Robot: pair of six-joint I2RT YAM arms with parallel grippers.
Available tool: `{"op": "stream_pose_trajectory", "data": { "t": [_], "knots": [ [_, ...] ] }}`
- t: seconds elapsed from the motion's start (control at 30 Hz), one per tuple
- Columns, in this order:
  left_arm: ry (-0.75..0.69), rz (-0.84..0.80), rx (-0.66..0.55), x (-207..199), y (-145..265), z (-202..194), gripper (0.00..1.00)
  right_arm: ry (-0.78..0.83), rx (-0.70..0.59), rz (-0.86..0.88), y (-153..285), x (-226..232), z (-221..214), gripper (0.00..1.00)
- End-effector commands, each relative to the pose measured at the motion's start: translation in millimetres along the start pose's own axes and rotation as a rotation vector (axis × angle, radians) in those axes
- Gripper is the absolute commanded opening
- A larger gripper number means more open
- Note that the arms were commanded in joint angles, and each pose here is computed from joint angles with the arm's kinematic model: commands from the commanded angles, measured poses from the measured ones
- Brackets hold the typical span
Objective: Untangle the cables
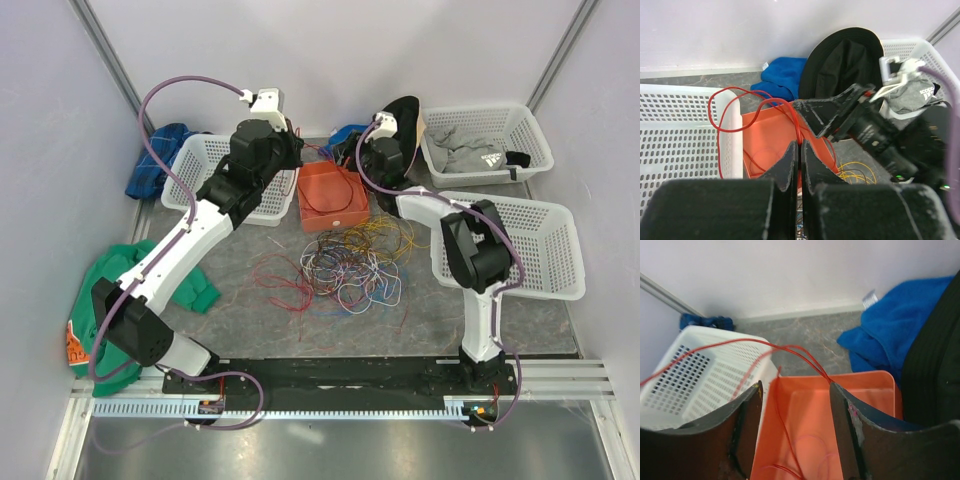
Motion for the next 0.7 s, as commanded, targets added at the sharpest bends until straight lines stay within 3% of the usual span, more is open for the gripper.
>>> {"op": "stream_pose_trajectory", "data": {
  "t": [0.0, 0.3, 0.5, 0.67],
  "knots": [
    [0.031, 0.003, -0.089, 1.8, 14.9, 29.0, 0.02, 0.015, -0.048, 0.078, 29.1, 42.5, 37.0, 0.66],
    [0.089, -0.065, -0.099, -4.6, 24.1, 34.3, 0.02, -0.002, -0.087, -0.010, 82.0, 33.3, 38.8, 0.66],
    [0.222, -0.358, -0.143, -31.4, 39.9, 63.3, 0.02, -0.055, -0.131, 0.004, 123.7, 32.2, 38.5, 0.65],
    [0.312, -0.470, -0.154, -46.2, 52.8, 82.4, 0.02, -0.063, -0.175, -0.019, 159.2, 33.3, 46.6, 0.65]
  ]
}}
Point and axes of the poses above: each gripper's point midway between its finger pads, its own y axis back along the fingers, its own x axis along the line the jaws close on, z = x × y, the point moved 10 cm from there along y, back along the fingers, and after that the axes turned 12 degrees about -y, right-handed, at the moved point
